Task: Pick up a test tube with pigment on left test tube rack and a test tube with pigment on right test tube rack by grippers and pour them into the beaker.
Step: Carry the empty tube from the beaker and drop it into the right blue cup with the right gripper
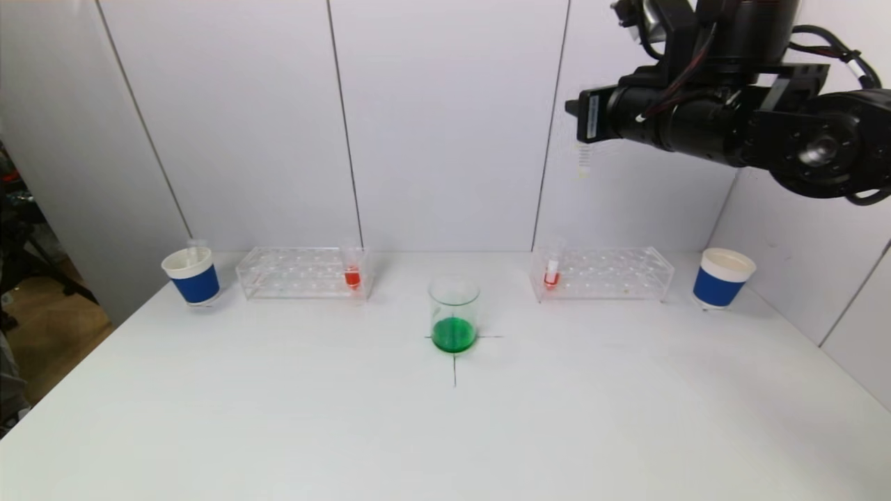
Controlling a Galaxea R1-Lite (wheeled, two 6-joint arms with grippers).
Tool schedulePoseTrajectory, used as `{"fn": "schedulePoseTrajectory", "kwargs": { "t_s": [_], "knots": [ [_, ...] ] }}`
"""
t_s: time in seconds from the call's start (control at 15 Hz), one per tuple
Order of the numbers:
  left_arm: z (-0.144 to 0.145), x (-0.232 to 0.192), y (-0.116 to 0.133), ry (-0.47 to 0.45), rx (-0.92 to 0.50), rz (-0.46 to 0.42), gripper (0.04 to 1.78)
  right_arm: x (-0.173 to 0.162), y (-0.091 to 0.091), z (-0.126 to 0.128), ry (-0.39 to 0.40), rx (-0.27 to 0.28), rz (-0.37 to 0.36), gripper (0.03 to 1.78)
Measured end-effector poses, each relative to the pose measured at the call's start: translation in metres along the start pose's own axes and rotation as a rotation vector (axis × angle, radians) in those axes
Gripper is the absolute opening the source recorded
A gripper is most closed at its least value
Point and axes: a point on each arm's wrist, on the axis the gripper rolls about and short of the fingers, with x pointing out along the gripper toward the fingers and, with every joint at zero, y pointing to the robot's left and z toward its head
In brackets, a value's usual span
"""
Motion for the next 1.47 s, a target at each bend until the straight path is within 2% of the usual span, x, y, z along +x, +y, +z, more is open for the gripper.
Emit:
{"fn": "schedulePoseTrajectory", "kwargs": {
  "t_s": [0.27,0.47,0.67,1.0,1.27,1.47],
  "knots": [
    [0.0,0.0,0.0,0.0,0.0,0.0,1.76,-0.015,-0.027,0.016,-0.044,0.083,-0.122,0.49],
    [0.0,0.0,0.0,0.0,0.0,0.0,1.76,-0.023,-0.064,0.017,-0.057,0.102,-0.215,0.49],
    [0.0,0.0,0.0,0.0,0.0,0.0,1.76,-0.031,-0.105,0.007,-0.032,0.114,-0.319,0.49],
    [0.0,0.0,0.0,0.0,0.0,0.0,1.76,-0.047,-0.147,-0.014,0.031,0.129,-0.364,0.49],
    [0.0,0.0,0.0,0.0,0.0,0.0,1.76,-0.054,-0.177,-0.03,0.066,0.164,-0.402,0.49],
    [0.0,0.0,0.0,0.0,0.0,0.0,1.76,-0.053,-0.196,-0.043,0.022,0.162,-0.422,0.49]
  ]
}}
